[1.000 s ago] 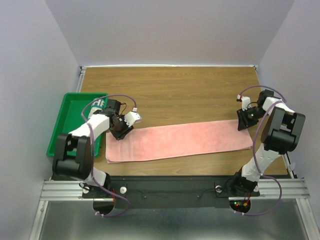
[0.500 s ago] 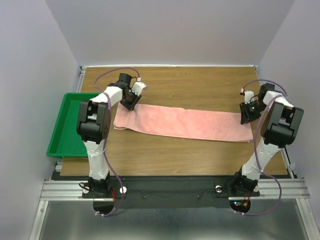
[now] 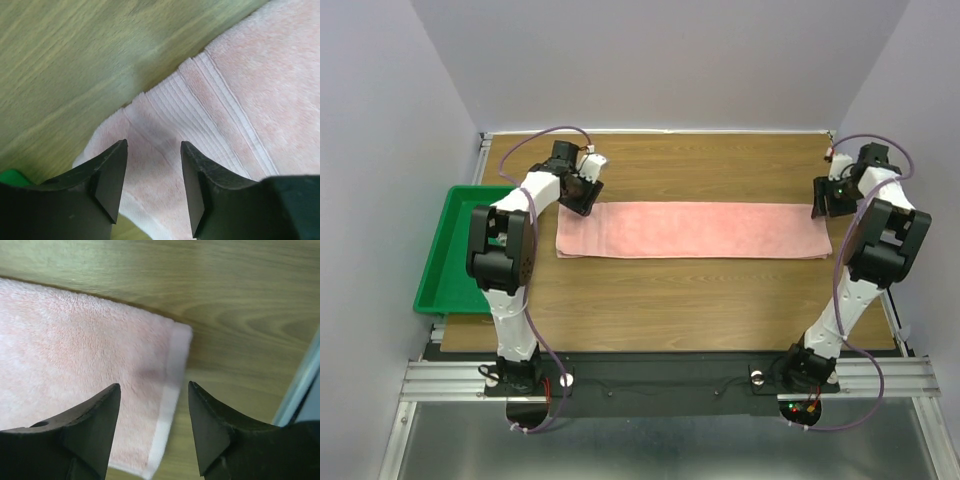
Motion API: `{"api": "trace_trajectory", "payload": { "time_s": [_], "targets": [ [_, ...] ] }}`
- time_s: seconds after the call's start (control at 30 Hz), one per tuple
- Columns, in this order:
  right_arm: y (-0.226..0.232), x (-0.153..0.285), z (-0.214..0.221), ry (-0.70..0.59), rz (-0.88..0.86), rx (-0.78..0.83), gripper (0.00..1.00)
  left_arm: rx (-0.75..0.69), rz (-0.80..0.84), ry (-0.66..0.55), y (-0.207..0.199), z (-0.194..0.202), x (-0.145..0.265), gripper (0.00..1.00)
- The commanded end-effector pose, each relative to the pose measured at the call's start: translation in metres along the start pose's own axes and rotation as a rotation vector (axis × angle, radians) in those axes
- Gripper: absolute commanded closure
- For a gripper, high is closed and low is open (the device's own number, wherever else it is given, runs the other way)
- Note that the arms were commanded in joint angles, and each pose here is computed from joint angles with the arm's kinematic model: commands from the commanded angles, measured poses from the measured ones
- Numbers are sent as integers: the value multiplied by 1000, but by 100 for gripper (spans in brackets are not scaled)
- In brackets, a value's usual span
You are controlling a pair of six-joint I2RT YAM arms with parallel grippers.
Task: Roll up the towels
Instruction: Fold the towel
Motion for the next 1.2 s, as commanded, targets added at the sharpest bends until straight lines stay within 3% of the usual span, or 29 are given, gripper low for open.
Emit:
{"api": "trace_trajectory", "payload": {
  "time_s": [0.0, 0.27, 0.73, 1.17],
  "targets": [
    [-21, 59, -19, -161, 89, -87, 38, 38, 48, -136, -12, -21, 53, 41],
    [-47, 38, 18, -102, -71, -301, 39, 47, 138, -211, -28, -24, 83, 37],
    [-14, 2, 53, 5, -268, -361, 40, 54, 193, -233, -36, -22, 88, 34],
    [16, -2, 61, 13, -415, -387, 54, 72, 204, -226, -36, -24, 81, 34]
  ]
}}
Point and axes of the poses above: each gripper's point midway between its finger pads, its own x axis back along the fingers, its own y axis along the line the jaws close on, z = x × y, the point moved 7 cm from there along x, back along the fingers, and after that the axes turned 13 degrees about x, right-handed, at the moved point
